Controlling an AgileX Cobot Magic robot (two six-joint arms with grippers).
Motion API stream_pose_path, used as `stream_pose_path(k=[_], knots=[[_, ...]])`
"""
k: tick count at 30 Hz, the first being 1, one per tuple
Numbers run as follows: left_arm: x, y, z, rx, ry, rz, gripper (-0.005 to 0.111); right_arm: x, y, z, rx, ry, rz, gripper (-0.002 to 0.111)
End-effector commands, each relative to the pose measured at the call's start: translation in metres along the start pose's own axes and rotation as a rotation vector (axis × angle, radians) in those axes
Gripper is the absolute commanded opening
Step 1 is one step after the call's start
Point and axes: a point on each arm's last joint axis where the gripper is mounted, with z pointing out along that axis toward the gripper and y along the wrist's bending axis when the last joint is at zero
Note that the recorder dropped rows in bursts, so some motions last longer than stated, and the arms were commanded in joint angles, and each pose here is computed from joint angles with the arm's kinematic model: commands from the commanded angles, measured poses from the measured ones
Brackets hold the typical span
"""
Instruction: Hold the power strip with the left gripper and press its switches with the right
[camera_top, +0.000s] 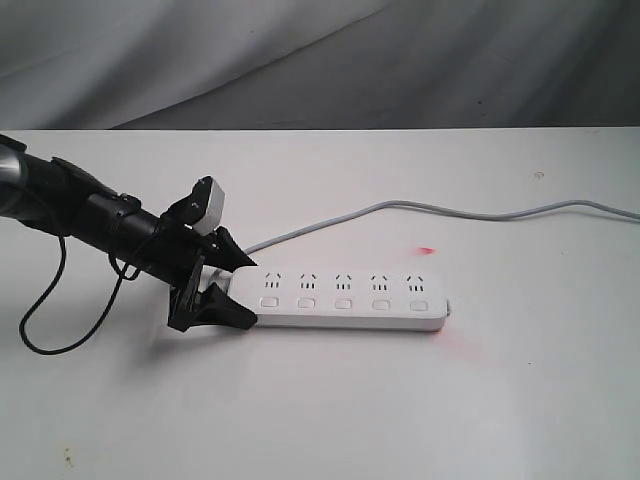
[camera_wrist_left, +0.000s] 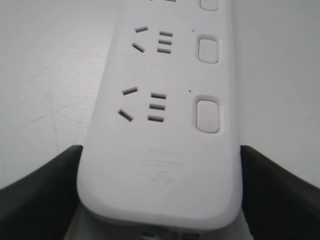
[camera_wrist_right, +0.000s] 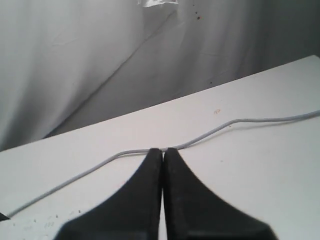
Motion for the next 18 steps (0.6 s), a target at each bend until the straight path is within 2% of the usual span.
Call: stream_pose_path(k=[1,4,9,18], knots=[[0.015,0.001,0.005,-0.016,0.094,0.005,0.068,0.000,-0.002,0.000,0.026,0.000,-0.151,0.000],[0.015,0.001,0.005,-0.016,0.094,0.005,0.068,0.010,-0.006,0.001,0.039,0.030,-0.190,0.000],[0.015,0.001,0.005,-0.016,0.094,0.005,0.068,0.031,-0.012,0.002,0.058,0.137,-0.140,0.000],[0.015,0.001,0.005,-0.016,0.094,0.005,0.068,0.031,-0.017,-0.002,0.113,0.122,-0.181,0.000]])
